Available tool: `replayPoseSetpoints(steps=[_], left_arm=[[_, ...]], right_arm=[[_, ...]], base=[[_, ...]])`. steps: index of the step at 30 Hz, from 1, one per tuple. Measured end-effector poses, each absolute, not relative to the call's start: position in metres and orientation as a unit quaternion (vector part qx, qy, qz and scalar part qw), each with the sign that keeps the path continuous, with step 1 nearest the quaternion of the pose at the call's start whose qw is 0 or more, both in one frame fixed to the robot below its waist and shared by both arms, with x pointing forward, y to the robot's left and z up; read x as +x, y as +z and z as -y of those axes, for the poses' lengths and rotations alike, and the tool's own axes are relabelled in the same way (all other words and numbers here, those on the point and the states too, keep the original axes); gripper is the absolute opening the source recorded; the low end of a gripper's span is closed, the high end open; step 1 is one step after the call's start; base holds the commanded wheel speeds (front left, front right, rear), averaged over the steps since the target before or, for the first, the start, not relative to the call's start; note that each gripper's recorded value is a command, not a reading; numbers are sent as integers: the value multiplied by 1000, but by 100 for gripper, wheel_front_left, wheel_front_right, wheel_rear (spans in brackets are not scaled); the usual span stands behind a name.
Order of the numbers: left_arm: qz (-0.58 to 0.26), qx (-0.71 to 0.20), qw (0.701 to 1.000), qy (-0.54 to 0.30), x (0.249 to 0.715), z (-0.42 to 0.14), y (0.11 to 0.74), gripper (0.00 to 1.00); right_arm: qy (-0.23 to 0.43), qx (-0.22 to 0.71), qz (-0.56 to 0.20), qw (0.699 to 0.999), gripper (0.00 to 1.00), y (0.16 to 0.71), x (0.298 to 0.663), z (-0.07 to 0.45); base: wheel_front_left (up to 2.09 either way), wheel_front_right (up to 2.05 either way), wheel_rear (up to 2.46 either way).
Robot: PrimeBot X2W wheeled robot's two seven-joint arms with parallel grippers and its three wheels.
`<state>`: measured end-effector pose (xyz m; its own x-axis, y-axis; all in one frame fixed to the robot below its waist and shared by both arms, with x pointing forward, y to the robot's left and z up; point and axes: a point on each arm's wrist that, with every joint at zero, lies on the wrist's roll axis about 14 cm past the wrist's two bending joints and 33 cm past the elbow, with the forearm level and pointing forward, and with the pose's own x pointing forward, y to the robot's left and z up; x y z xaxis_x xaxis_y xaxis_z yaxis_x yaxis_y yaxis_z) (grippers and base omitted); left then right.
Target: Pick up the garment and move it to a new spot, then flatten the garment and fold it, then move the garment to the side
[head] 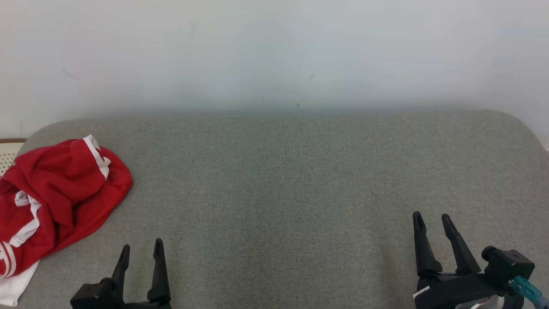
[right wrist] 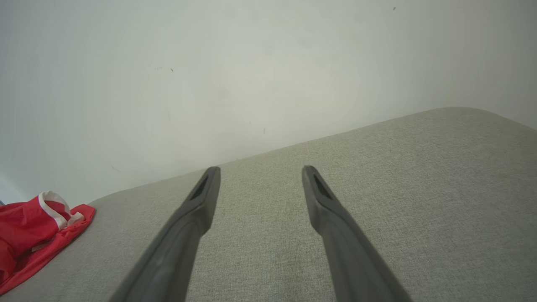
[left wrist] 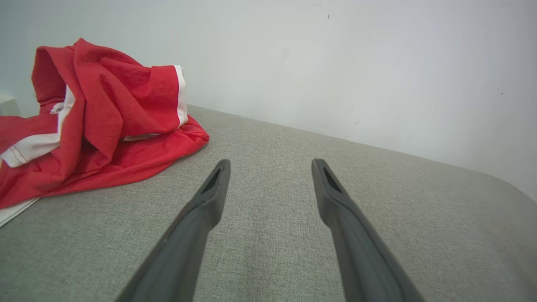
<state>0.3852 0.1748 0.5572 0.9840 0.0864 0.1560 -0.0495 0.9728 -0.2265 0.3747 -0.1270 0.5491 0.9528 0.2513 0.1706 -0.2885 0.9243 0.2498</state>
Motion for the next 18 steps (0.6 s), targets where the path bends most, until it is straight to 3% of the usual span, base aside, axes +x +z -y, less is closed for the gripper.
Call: replayPoseSetpoints(steps=[18], left_arm=[[137,-39,989,44,381,-178,583,100]], right_arm=[[153,76,94,981,100,556,371,119]], base=[[0,0,0]])
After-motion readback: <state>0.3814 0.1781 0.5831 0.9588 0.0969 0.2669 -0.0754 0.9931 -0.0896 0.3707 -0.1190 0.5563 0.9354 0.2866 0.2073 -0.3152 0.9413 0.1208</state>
